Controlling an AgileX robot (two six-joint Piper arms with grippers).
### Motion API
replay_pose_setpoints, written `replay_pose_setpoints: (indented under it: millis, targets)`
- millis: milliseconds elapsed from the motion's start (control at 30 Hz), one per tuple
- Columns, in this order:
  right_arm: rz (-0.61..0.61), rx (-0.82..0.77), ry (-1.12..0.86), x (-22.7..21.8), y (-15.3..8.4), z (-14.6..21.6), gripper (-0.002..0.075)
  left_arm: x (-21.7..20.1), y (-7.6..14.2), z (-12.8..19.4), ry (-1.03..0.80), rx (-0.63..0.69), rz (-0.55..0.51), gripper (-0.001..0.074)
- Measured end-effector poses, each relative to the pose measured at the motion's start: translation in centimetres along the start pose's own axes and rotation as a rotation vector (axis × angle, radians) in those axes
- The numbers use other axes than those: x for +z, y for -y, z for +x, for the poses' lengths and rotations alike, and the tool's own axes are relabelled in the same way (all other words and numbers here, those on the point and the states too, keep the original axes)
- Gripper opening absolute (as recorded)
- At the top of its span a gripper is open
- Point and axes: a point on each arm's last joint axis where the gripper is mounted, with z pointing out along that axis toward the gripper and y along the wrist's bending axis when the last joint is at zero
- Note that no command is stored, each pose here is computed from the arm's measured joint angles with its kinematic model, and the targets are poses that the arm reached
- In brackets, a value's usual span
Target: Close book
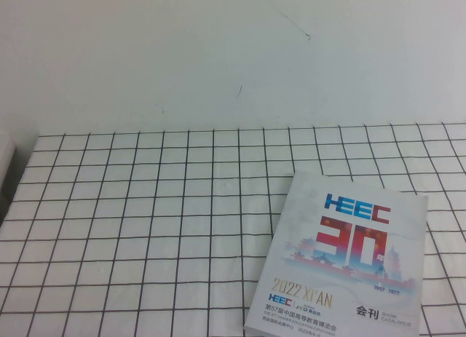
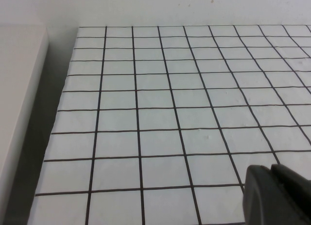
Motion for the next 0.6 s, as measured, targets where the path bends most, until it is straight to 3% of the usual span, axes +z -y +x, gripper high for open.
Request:
replay_pose_setpoints:
  millis: [600]
  targets:
    - [-0.018, -0.004, 0.000, 0.00, -0.10, 0.00, -0.0003, 0.00, 0.00, 0.00, 0.000, 0.000, 0.000, -0.0003]
